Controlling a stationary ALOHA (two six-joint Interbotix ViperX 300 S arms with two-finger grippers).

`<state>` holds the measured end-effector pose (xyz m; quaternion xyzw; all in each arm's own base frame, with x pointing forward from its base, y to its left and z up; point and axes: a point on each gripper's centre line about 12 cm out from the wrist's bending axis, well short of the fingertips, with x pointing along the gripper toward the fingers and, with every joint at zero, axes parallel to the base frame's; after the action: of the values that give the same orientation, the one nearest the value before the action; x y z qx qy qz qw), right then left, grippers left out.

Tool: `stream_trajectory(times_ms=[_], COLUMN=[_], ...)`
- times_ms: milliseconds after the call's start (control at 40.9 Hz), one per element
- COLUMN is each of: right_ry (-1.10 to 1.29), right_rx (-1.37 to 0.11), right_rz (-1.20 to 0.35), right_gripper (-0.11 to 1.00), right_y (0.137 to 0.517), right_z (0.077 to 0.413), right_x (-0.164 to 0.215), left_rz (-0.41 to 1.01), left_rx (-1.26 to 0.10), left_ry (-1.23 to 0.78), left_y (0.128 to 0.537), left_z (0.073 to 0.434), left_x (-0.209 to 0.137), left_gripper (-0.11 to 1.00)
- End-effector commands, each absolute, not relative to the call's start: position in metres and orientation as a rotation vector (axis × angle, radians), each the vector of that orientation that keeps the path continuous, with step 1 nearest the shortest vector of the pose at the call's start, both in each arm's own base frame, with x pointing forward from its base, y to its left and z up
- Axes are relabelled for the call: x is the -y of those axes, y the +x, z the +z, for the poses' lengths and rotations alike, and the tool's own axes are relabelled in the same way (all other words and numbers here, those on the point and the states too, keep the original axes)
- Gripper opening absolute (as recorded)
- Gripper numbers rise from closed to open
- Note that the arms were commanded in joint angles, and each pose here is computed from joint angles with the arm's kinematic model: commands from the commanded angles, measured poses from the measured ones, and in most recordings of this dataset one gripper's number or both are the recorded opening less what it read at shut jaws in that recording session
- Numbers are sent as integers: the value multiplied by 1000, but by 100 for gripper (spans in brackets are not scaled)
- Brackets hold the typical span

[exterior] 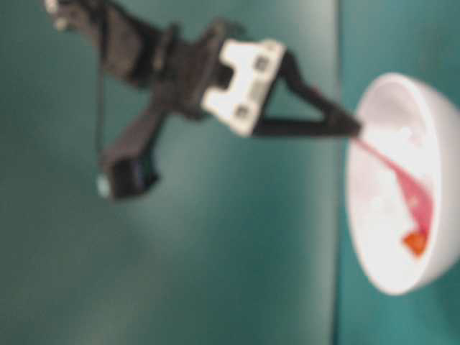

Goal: Grip the spoon and scoop the red block from the bowl with right arm.
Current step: 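Drag the spoon under the red cube to scoop it up, then raise the spoon holding the red cube above the bowl with the right gripper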

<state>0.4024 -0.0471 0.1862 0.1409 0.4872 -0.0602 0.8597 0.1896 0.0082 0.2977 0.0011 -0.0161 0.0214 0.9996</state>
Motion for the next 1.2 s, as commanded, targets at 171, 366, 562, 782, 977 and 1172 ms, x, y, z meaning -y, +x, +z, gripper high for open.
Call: stream_trajectory(times_ms=[171,366,562,782,977,1172], right_ry=[291,291,294,304,287,285], right_rx=[-940,-896,-857,-768,-657,-602], right_rz=[-139,-145,-142,-141,-138,-124], right_gripper=[23,23,23,23,23,23], right_y=[406,398,381,361,340,326], right_z=[196,196,194,195,203,222], right_x=[50,49,41,31,25,21], left_rz=[45,45,45,45,45,45], left_rx=[66,67,66,63,60,71], left_ry=[8,6,3,-3,-5,-6], left_y=[192,191,191,192,192,190], left_z=[310,311,310,309,309,312], left_x=[-9,-9,-9,-9,-9,-9], left_gripper=[0,0,0,0,0,0])
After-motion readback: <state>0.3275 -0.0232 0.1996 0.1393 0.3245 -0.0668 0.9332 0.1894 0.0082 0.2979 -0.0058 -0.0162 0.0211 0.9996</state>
